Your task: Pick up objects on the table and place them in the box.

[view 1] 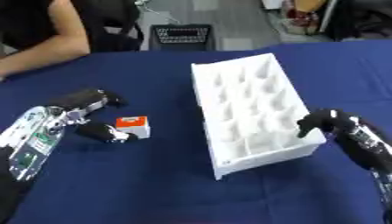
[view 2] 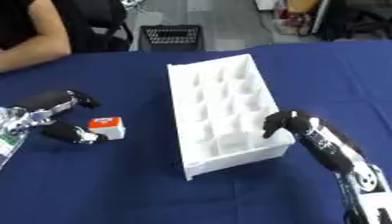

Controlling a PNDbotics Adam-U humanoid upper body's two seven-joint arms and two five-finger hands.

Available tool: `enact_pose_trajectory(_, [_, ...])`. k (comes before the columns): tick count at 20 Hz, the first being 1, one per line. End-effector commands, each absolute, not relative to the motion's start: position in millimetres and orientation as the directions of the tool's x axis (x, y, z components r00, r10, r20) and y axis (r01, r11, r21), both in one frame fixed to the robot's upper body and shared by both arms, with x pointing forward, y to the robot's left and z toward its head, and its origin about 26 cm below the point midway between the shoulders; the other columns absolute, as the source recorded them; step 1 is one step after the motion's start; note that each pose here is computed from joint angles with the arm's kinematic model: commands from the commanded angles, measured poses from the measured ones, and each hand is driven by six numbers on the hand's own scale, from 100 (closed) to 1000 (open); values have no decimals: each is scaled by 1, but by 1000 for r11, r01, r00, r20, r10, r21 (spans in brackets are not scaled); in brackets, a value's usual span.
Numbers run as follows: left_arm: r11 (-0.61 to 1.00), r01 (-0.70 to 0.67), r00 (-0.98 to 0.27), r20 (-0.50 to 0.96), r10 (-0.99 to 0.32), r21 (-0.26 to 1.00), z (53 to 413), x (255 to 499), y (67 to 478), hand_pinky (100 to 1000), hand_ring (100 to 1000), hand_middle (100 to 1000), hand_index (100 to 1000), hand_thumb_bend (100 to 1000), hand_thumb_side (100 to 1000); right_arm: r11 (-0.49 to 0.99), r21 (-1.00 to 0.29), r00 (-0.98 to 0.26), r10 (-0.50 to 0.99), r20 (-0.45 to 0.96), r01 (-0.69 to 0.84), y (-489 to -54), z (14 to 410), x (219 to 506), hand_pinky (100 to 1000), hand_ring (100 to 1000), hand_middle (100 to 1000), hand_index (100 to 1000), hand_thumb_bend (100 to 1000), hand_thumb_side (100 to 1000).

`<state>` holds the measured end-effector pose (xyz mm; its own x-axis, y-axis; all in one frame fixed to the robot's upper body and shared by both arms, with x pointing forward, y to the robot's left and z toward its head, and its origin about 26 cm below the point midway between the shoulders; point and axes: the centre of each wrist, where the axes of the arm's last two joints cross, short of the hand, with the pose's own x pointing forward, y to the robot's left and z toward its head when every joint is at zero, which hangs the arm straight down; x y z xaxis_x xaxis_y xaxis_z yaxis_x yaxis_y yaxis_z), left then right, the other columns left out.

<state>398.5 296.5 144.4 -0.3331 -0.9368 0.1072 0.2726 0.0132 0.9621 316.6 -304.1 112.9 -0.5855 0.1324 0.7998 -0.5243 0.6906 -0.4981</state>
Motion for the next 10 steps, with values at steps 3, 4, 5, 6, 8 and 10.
enact_pose_trajectory(3, [12,242,-325,92,-941,970,154,401,300,858,842,748,873,721,550,685,-510,-595,137,792,-520,-305,117,316,862,622,639,789,100,967])
enact_pose_trajectory(4, [15,245,-325,97,-941,969,152,401,299,861,843,749,876,709,544,685,-509,-594,138,792,-520,-305,117,316,862,622,639,789,100,968])
enact_pose_trajectory(5, [21,248,-325,103,-940,968,151,402,299,863,844,749,878,686,533,685,-509,-594,138,792,-521,-305,117,316,862,622,639,789,100,968])
enact_pose_trajectory(6, [27,251,-324,110,-940,968,150,402,299,865,846,750,880,663,522,685,-509,-594,137,792,-520,-305,117,316,861,622,639,789,100,968])
enact_pose_trajectory(8, [41,258,-325,127,-937,965,148,402,298,869,848,751,882,648,519,685,-509,-595,137,792,-520,-305,117,316,861,622,639,789,100,968])
enact_pose_trajectory(10, [55,266,-327,144,-934,962,145,402,297,877,852,753,888,613,509,685,-509,-594,137,792,-521,-305,117,316,862,622,639,789,100,968])
